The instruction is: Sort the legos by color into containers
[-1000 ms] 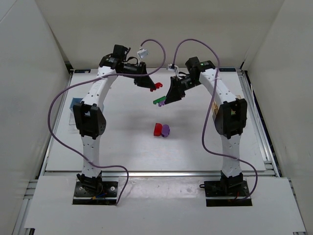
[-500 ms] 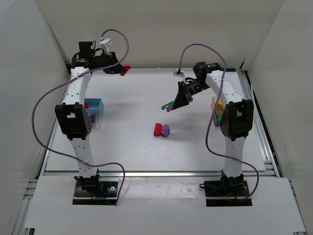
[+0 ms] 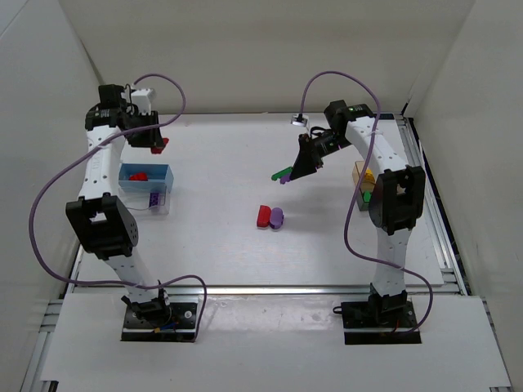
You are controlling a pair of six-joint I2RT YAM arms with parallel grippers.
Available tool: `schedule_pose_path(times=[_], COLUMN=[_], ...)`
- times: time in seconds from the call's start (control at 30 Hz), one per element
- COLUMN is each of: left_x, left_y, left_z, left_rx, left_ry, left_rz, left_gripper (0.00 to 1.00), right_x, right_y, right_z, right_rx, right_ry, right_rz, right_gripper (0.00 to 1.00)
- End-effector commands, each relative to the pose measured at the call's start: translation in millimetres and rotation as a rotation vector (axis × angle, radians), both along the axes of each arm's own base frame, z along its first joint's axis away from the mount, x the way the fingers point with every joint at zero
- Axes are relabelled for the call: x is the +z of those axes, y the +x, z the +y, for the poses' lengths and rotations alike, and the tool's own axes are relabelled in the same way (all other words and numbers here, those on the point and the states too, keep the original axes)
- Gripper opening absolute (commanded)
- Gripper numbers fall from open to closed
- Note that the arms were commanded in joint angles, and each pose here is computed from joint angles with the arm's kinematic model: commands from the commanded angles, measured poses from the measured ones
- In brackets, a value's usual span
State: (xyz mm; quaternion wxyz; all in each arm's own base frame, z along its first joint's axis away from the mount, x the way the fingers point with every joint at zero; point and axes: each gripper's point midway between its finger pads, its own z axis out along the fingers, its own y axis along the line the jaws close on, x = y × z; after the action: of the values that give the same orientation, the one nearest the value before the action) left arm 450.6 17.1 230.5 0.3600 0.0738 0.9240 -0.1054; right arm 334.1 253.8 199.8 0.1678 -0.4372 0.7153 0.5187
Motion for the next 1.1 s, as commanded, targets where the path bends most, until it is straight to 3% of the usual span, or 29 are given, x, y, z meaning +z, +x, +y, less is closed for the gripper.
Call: schedule_pose_path(times=[0.0, 0.37, 0.77, 0.83, 0.87, 0.93, 1.07], left_x=[-15, -69, -95, -98, -100, -102, -99], left_y=[-21, -23, -23, -22, -22, -20, -14], left_z=[15, 43, 49, 50, 50, 49, 48], left_rx=[0.025, 0.111, 0.131, 0.133, 0.134, 0.133, 0.140], left_ry=[0.086, 0.160, 0.168, 0.169, 0.167, 0.163, 0.148], left_rz=[0.075, 0.249, 0.331, 0.338, 0.346, 0.350, 0.337], left_gripper=[0.10, 0.10, 0.11, 0.22, 0.39, 0.55, 0.68], right_x=[22, 23, 21, 22, 21, 21, 22], right_y=[5, 6, 8, 8, 8, 8, 11], right_z=[-2, -6, -7, -7, -7, -7, -6], right_rx=[-0.015, -0.033, -0.038, -0.038, -0.039, -0.039, -0.039], right_ry=[0.022, 0.006, -0.010, -0.009, -0.011, -0.011, -0.005], right_rz=[-0.069, -0.074, -0.079, -0.080, -0.079, -0.079, -0.083], right_gripper=[0.00, 0.00, 0.00, 0.00, 0.00, 0.00, 0.00])
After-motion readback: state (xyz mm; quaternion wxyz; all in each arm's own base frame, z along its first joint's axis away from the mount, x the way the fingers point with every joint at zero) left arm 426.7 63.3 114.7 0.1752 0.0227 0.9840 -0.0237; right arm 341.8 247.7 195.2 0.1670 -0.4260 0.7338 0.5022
